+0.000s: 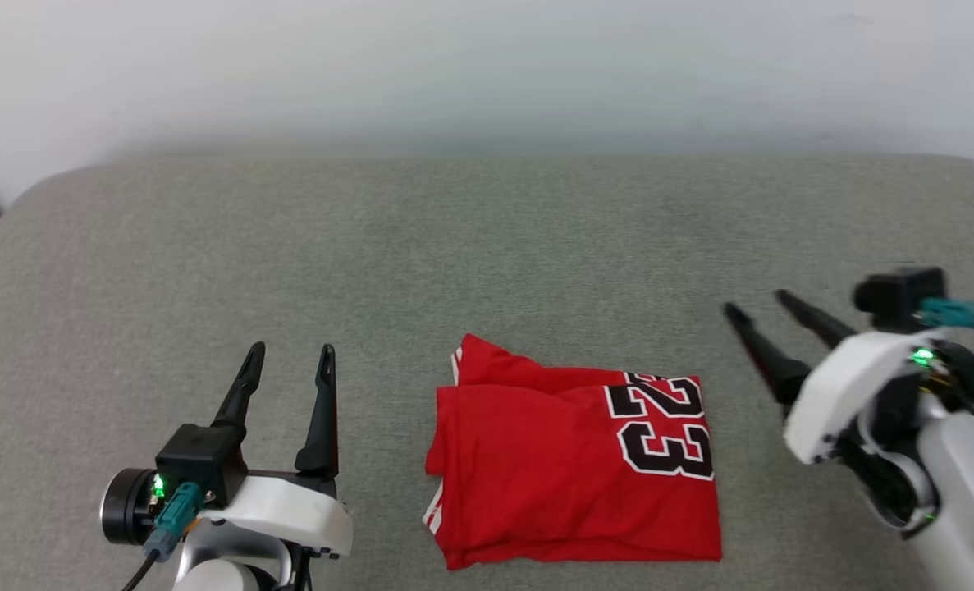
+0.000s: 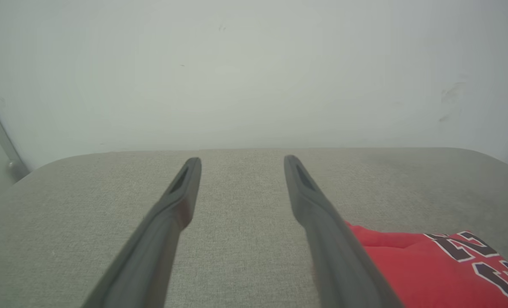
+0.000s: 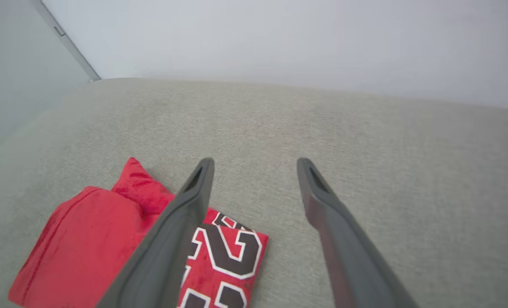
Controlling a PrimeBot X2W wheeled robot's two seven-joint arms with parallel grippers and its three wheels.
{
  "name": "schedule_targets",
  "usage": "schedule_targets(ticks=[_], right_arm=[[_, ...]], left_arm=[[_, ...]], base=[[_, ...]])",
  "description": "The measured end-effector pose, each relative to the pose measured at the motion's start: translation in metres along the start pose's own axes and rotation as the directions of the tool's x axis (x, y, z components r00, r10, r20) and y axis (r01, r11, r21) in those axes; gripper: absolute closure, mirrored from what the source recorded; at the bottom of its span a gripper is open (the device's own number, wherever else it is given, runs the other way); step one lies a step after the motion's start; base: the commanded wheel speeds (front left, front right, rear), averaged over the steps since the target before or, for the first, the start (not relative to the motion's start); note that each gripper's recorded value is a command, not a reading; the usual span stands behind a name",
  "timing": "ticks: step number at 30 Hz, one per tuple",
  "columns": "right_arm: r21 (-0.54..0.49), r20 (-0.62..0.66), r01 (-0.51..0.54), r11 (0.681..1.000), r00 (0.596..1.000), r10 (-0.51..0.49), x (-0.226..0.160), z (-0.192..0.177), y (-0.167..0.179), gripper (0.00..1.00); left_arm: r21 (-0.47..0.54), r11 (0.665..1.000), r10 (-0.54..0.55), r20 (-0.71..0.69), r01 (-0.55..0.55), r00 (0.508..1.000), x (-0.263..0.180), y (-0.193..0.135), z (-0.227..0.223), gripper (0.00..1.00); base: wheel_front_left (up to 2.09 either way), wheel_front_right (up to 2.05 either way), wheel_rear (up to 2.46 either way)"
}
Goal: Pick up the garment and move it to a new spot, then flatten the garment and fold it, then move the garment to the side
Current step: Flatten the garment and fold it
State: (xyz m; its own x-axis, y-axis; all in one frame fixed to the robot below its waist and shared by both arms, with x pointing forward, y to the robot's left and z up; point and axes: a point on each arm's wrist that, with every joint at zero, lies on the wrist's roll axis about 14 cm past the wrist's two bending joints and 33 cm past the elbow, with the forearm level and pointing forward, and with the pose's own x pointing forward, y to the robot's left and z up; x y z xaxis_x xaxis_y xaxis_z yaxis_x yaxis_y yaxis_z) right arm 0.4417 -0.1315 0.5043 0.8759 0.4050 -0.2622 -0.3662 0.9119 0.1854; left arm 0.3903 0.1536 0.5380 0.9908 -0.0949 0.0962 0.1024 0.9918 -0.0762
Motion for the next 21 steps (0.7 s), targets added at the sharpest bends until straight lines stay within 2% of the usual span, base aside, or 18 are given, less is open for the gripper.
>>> schedule_targets(ticks=[3,4,5,10,21], right_arm=[[-0.028,0.074,0.119,0.993,0.990,-0.117,-0.022,0.009,-0.034,0.00],[-0.036,0.163,0.195,0.980,0.969,-0.187,-0.039,0.025,-0.053,0.00],[-0.020,0.311,0.279,0.960,0.914,-0.260,-0.071,0.044,-0.062,0.00],[-0.013,0.380,0.296,0.955,0.885,-0.269,-0.094,0.047,-0.046,0.00],[0.023,0.348,0.297,0.955,0.893,-0.286,-0.110,0.021,-0.023,0.00]], left_arm=[[0.000,1.000,0.000,0.002,0.000,1.000,0.001,-0.001,0.000,0.00],[0.001,1.000,-0.001,-0.006,0.001,1.000,0.001,0.000,-0.003,0.00],[-0.003,1.000,0.000,-0.007,0.000,1.000,-0.002,-0.002,-0.003,0.00],[0.001,1.000,0.008,-0.009,-0.008,1.000,-0.007,-0.001,-0.004,0.00],[0.007,0.999,0.031,-0.041,-0.031,0.999,-0.025,0.004,-0.012,0.00]], base=[[0.00,0.00,0.00],[0.00,0.00,0.00],[0.00,0.00,0.00],[0.00,0.00,0.00],[0.00,0.00,0.00]])
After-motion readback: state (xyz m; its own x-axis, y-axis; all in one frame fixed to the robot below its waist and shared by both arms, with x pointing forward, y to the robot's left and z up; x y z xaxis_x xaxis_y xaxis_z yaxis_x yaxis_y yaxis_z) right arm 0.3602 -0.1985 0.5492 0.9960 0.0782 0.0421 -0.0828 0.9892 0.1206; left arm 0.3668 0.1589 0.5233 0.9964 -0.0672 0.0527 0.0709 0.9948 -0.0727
